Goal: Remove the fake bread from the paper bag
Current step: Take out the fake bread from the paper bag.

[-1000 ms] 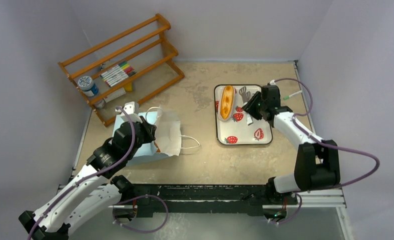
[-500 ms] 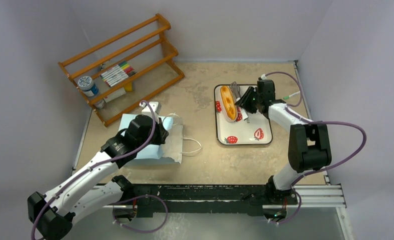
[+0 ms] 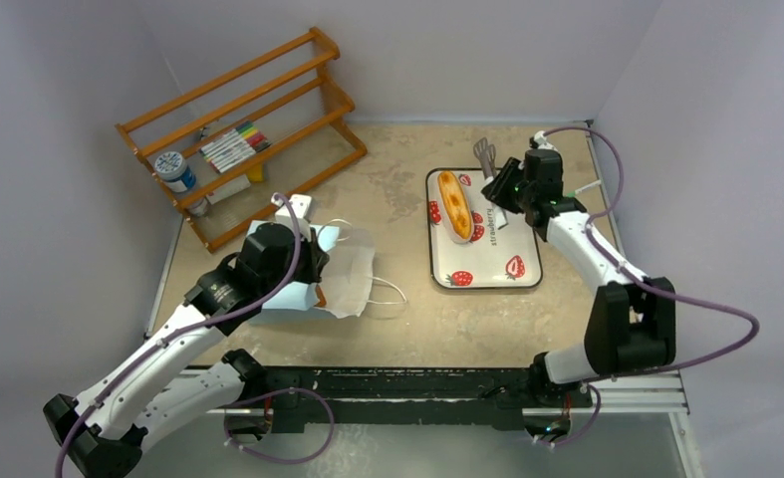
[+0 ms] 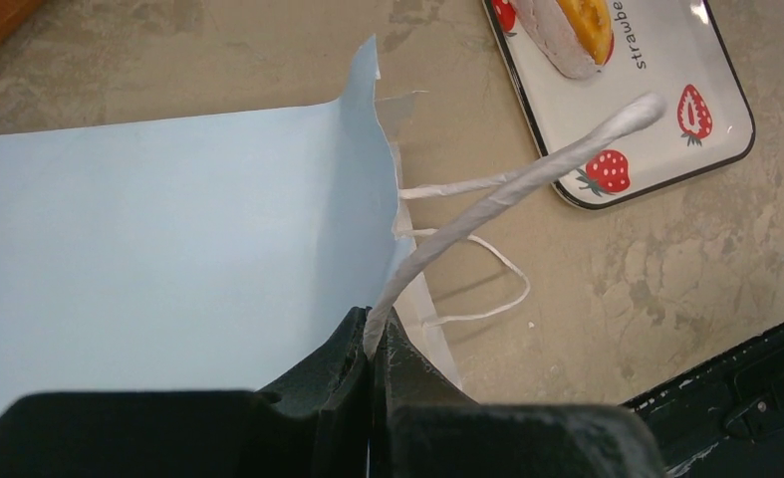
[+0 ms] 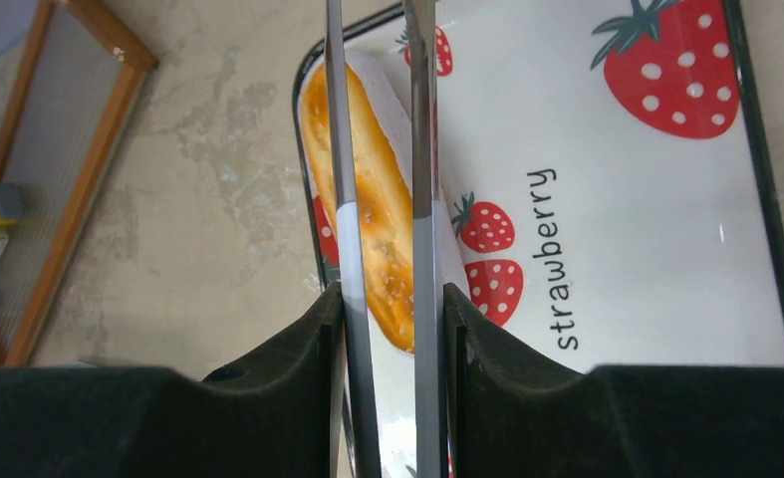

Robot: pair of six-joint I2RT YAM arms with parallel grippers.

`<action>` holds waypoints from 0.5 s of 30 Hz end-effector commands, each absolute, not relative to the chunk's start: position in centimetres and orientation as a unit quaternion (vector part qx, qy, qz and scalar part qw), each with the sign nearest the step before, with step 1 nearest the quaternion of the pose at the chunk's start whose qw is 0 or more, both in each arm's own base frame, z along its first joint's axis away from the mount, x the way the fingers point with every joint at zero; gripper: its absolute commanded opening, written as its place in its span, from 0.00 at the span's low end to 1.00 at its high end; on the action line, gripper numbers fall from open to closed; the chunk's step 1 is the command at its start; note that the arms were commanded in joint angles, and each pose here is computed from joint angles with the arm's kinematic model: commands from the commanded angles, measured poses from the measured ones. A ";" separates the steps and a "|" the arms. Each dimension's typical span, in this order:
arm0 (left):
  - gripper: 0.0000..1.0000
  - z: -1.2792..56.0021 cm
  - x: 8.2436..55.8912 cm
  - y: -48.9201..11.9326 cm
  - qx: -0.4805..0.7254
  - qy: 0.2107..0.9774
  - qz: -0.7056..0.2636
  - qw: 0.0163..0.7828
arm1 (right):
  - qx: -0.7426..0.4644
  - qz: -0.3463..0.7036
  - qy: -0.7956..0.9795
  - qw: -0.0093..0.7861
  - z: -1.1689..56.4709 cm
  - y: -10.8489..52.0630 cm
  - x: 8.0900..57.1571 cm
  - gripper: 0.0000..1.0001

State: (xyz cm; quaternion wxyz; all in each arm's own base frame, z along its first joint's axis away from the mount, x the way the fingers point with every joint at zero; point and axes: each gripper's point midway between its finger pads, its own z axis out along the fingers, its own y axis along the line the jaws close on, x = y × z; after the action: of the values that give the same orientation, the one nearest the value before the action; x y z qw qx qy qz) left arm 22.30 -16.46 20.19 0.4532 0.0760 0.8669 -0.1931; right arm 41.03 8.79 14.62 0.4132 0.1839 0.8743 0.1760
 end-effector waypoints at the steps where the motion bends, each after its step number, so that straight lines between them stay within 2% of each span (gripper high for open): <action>1: 0.00 23.5 22.3 -16.8 0.094 0.846 -0.208 0.483 | 0.156 0.174 0.844 0.482 20.2 8.4 40.5 0.12; 8: 0.00 23.0 22.6 -18.0 0.133 0.847 -0.210 0.469 | 0.094 0.209 0.844 0.485 23.3 12.3 34.8 0.13; 15: 0.00 22.6 23.5 -18.7 0.172 0.846 -0.193 0.465 | 0.031 0.297 0.852 0.431 22.1 17.7 28.0 0.14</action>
State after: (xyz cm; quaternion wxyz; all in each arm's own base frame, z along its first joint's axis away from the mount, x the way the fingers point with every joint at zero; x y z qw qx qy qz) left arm 22.11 -17.27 19.68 0.4290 0.1380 0.8741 -0.1813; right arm 31.12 15.53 22.82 0.4625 0.0575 0.8476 0.2536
